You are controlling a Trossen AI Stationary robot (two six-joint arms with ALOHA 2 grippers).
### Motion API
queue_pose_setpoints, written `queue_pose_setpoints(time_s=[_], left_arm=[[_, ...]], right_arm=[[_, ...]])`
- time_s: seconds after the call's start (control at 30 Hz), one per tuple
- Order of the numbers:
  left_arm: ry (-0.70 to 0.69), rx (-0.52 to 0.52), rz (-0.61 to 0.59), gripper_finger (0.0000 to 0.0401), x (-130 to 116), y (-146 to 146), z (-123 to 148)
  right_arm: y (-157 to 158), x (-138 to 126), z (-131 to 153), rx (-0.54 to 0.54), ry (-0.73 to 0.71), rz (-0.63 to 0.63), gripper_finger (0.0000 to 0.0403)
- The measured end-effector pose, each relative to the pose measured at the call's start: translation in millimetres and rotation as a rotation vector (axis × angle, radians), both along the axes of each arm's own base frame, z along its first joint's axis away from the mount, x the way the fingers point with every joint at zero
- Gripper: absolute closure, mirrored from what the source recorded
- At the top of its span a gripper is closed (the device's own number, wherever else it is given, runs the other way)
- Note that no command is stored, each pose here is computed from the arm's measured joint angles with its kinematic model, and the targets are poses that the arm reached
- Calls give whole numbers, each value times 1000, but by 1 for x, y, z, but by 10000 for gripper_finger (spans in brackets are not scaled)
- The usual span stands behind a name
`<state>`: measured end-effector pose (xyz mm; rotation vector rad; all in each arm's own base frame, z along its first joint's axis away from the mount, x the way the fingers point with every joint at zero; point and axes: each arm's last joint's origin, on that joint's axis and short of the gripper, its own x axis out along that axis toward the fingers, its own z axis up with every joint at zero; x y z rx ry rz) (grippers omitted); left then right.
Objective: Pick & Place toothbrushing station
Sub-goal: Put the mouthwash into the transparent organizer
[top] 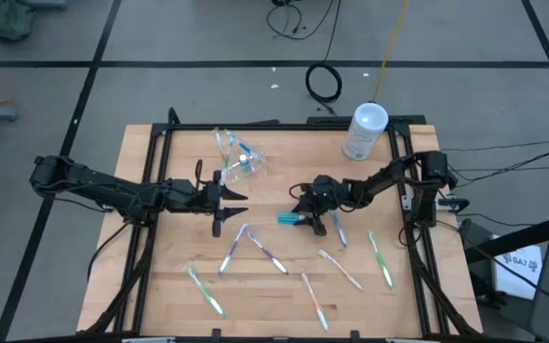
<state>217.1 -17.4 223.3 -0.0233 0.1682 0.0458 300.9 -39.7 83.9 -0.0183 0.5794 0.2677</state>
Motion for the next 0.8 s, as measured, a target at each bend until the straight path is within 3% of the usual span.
queue_pose_setpoints(time_s=[0.3,0.53,0.8], left_arm=[[-6,-123,21,251,0,0,0],[-9,-196,34,251,0,0,0],[-9,-202,35,251,0,0,0]], right_arm=[[8,2,1,-119,-23,-4,238],[8,2,0,-114,-13,-28,259],[7,5,4,-132,-64,-46,273]])
